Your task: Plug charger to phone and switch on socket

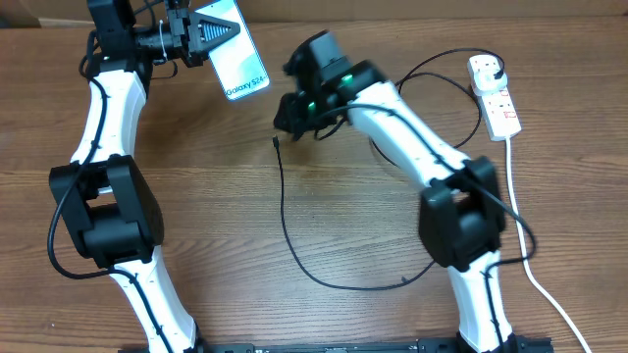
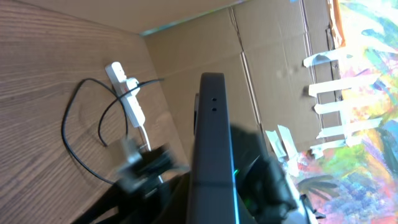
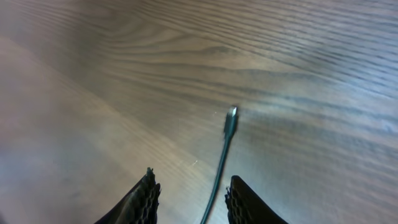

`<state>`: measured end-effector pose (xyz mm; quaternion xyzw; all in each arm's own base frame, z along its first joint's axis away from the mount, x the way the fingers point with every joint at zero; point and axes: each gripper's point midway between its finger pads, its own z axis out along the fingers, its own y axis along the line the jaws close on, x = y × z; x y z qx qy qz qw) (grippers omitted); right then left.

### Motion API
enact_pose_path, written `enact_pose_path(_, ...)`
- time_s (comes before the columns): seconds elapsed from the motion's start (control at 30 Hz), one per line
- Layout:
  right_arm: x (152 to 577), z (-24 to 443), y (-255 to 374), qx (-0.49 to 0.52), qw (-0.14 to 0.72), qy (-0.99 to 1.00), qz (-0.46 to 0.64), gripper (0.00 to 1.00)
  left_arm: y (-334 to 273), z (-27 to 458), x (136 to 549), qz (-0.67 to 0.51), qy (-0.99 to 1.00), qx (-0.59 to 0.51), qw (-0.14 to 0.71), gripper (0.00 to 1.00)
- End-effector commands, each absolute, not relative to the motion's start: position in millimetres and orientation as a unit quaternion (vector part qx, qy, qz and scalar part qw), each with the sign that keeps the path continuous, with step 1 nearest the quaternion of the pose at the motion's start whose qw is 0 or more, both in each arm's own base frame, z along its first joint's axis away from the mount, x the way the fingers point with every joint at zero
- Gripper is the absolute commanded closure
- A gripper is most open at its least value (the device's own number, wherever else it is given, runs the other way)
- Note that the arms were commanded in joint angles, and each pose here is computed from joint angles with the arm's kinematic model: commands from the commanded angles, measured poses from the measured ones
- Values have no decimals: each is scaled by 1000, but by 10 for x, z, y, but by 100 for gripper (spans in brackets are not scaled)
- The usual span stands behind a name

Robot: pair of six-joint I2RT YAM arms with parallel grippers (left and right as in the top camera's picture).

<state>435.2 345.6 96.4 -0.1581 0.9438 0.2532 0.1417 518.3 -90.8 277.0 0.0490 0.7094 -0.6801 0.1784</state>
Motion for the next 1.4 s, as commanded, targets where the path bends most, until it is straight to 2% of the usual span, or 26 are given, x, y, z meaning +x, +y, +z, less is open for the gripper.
enact_pose_path(0.0,4365,608,3485,-163,166,958,165,65,-805,2859,5188,-675,708,57,198,96)
enact_pose_path(0.2,4377,428,3633,-174,197,957,121,61,-731,2867,5166,-679,706,56,195,96)
enact_pose_path(0.8,4309,-60,3642,-178,161,964,111,60,-732,2873,5142,-682,703,59,190,96)
enact_pose_path(1.07,4253,-141,3595,-179,146,968,103,61,-732,2873,5143,-682,704,59,190,96)
enact_pose_path(1.1,4247,-165,3591,-179,145,968,102,61,-732,2873,5142,-682,704,59,190,96)
enact_pose_path(1.2,4246,-255,3591,-179,146,967,103,71,-732,2868,5141,-683,704,57,188,96)
enact_pose_path(1.37,4260,-372,3603,-179,147,967,103,71,-733,2861,5136,-684,704,53,183,96)
